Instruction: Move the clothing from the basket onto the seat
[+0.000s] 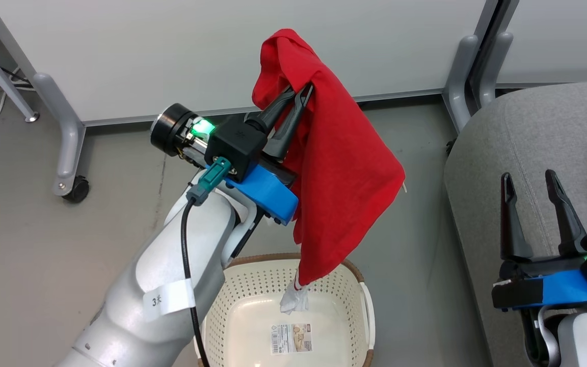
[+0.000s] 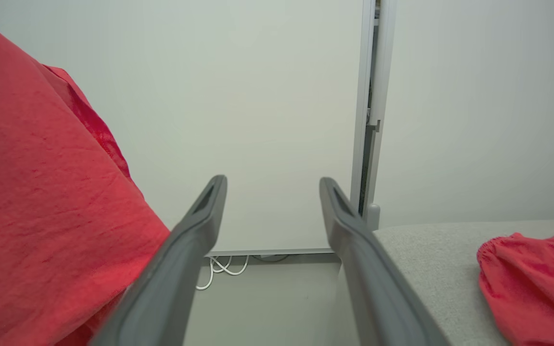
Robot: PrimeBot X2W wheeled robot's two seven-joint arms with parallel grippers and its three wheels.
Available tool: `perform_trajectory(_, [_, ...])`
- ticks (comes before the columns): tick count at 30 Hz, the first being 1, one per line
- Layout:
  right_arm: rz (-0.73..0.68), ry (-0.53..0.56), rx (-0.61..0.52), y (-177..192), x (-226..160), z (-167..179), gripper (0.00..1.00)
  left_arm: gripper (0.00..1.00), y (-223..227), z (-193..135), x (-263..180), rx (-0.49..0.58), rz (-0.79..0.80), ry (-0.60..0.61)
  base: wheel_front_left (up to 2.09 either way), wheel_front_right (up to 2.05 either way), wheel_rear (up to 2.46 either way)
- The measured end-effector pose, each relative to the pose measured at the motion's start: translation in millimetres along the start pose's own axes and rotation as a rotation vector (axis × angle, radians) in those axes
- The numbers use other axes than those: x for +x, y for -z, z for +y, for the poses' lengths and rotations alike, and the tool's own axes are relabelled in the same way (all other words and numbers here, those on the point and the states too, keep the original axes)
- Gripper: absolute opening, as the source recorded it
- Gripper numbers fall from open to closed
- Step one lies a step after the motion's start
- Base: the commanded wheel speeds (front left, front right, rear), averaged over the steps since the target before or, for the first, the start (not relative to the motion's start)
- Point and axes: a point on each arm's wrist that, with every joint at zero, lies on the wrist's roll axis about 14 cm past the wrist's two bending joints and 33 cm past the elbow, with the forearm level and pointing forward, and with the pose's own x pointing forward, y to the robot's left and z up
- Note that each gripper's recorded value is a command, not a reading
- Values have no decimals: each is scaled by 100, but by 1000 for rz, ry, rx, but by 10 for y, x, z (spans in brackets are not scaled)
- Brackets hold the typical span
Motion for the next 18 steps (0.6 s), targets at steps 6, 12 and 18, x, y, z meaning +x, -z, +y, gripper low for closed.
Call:
perform_trajectory(6, [-8,1,6,-48,-51,12,100,0,-69,-29,-34,15,-5,6,0,0,0])
perform_trajectory(12, [-7,-12,13,-48,-64,61,100,0,-73,-47,-47,17,-2,11,0,0,0])
perform_trajectory(18, [-19,-67,20,-77,-13,251,100,0,-23,-71,-46,13,10,19,0,0,0])
